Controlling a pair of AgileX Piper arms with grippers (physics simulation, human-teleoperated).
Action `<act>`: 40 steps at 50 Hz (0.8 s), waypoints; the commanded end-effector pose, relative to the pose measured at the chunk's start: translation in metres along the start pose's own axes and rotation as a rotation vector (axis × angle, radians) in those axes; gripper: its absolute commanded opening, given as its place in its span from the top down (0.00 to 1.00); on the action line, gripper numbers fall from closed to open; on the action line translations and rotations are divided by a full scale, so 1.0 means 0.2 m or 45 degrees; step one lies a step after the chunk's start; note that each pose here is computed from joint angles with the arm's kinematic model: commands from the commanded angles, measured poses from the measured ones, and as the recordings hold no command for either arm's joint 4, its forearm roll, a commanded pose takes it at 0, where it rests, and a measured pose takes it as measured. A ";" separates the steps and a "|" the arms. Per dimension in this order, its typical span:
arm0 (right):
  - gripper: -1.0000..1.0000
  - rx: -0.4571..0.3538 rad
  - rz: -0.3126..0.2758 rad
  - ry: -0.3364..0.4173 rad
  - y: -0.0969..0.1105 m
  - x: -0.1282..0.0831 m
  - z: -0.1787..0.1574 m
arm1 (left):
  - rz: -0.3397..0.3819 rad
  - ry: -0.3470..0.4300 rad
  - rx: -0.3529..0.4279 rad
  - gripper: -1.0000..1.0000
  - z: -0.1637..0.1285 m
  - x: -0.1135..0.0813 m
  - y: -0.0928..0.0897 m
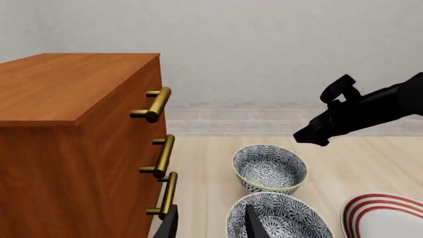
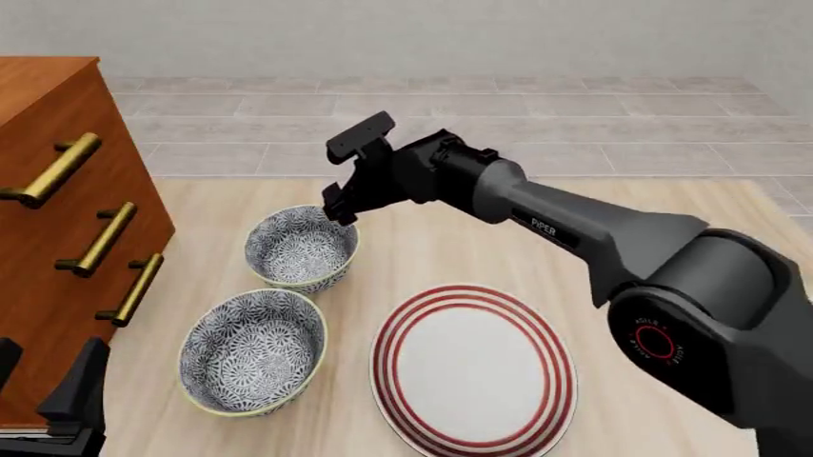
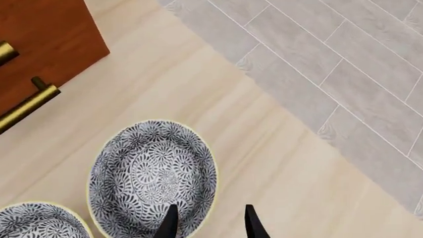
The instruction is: Pick up the bowl and put it in the front on the plate.
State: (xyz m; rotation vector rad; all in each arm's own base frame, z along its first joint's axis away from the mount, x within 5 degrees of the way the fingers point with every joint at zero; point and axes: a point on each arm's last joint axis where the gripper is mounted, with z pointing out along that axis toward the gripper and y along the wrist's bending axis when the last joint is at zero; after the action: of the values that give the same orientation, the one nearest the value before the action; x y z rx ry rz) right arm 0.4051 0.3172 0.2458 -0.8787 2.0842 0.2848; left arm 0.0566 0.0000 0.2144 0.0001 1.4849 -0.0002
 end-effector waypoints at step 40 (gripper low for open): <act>0.00 0.009 0.016 0.103 -0.05 0.12 0.34 | 0.000 0.000 0.000 0.00 0.00 0.00 0.00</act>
State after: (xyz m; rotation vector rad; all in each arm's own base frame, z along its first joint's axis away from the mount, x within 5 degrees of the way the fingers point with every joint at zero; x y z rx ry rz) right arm 0.4381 0.3320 0.1979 -0.8822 2.1506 0.2630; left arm 0.0566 0.0000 0.2144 0.0001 1.4849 -0.0002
